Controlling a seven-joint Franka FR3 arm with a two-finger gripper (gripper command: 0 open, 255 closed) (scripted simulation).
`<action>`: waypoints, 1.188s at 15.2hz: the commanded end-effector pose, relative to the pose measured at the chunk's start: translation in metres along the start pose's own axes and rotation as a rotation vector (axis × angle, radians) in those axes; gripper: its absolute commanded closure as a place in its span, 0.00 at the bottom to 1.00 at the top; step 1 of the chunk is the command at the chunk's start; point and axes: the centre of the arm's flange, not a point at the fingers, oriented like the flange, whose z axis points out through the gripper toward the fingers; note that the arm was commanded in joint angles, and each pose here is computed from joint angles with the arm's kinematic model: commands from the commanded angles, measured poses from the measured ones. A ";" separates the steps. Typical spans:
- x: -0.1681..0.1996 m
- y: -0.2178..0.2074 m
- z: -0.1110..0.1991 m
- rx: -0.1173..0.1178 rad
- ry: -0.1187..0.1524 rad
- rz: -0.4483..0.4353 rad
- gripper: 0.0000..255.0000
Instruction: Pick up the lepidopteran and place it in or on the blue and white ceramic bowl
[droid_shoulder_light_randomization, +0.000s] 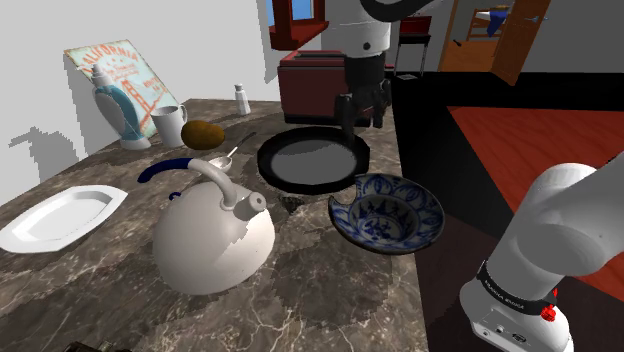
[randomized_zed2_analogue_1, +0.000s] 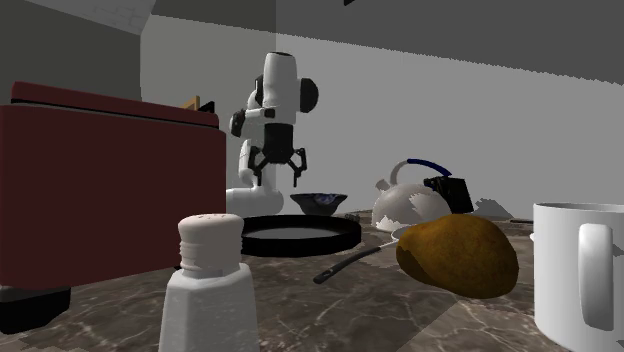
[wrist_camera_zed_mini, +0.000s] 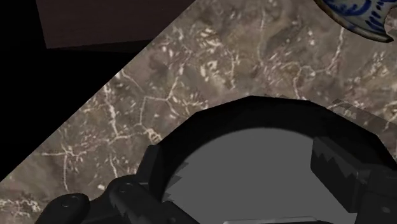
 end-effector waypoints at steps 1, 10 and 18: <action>0.008 -0.029 0.002 -0.024 -0.026 -0.015 0.00; 0.040 -0.163 0.021 -0.134 -0.137 -0.086 0.00; 0.053 -0.245 0.053 -0.203 -0.208 -0.131 0.00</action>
